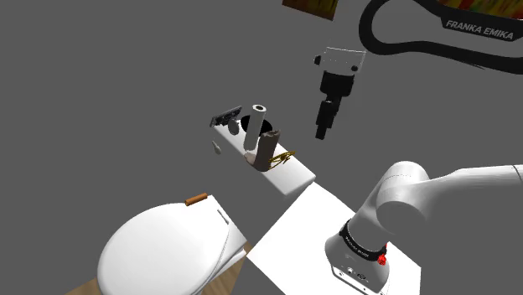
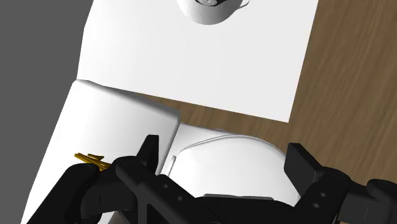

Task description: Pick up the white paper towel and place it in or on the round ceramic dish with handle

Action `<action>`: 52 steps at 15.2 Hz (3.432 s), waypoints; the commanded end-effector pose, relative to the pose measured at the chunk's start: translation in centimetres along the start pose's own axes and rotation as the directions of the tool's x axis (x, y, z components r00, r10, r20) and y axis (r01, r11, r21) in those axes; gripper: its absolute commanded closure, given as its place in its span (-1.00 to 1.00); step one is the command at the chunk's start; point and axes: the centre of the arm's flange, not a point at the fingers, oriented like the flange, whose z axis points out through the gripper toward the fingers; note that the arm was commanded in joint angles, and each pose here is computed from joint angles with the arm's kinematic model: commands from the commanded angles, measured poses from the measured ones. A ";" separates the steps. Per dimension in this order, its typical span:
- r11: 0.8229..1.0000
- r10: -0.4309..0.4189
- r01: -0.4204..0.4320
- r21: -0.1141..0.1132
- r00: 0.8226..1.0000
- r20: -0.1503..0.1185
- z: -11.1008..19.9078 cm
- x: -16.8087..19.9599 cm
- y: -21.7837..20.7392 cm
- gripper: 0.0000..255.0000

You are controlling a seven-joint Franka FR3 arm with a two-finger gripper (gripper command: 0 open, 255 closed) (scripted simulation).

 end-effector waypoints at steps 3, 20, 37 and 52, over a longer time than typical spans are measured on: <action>1.000 0.030 -0.030 0.002 0.999 -0.013 0.4 2.2 1.0 -1.00; 0.960 0.280 -0.278 0.036 0.953 -0.120 2.9 19.9 11.8 -1.00; 0.926 0.377 -0.373 0.057 0.912 -0.160 7.4 27.0 17.5 -1.00; 0.926 0.377 -0.373 0.057 0.912 -0.160 7.4 27.0 17.5 1.00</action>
